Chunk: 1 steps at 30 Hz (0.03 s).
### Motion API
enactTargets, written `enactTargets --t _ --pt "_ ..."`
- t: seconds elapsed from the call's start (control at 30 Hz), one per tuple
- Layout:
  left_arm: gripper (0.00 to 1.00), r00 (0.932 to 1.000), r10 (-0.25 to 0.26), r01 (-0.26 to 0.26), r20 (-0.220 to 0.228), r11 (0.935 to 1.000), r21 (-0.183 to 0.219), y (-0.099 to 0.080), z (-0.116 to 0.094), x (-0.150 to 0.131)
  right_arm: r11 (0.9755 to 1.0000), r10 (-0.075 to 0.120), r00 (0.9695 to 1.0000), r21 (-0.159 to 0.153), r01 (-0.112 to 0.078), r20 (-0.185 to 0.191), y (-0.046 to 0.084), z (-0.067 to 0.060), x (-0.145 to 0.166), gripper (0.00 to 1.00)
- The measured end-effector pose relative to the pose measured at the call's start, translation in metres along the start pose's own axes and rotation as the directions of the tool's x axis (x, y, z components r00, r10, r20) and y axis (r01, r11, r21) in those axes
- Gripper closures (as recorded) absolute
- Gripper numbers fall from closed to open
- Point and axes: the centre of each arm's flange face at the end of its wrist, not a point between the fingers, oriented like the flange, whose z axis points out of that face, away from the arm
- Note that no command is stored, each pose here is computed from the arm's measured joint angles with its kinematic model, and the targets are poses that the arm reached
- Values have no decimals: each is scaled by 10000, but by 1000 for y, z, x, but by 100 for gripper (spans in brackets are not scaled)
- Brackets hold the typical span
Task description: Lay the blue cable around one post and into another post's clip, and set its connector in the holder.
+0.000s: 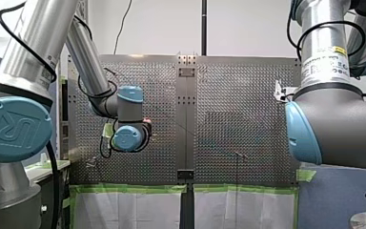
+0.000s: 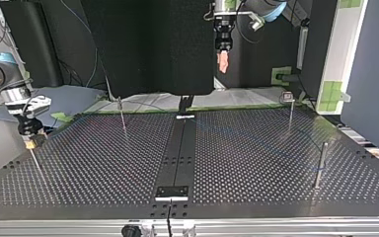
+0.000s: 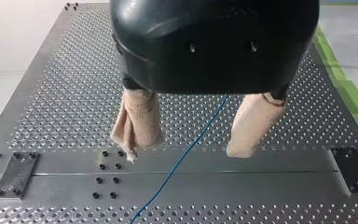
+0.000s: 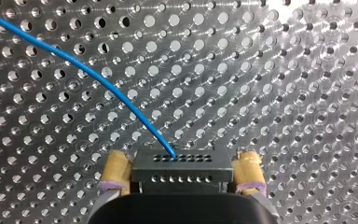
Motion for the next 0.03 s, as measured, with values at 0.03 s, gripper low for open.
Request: enactTargets --t 0.03 --pt "0 10000 0 0 0 10000 0 0 0 0 10000 0 10000 0 0 1 0 0 0 2"
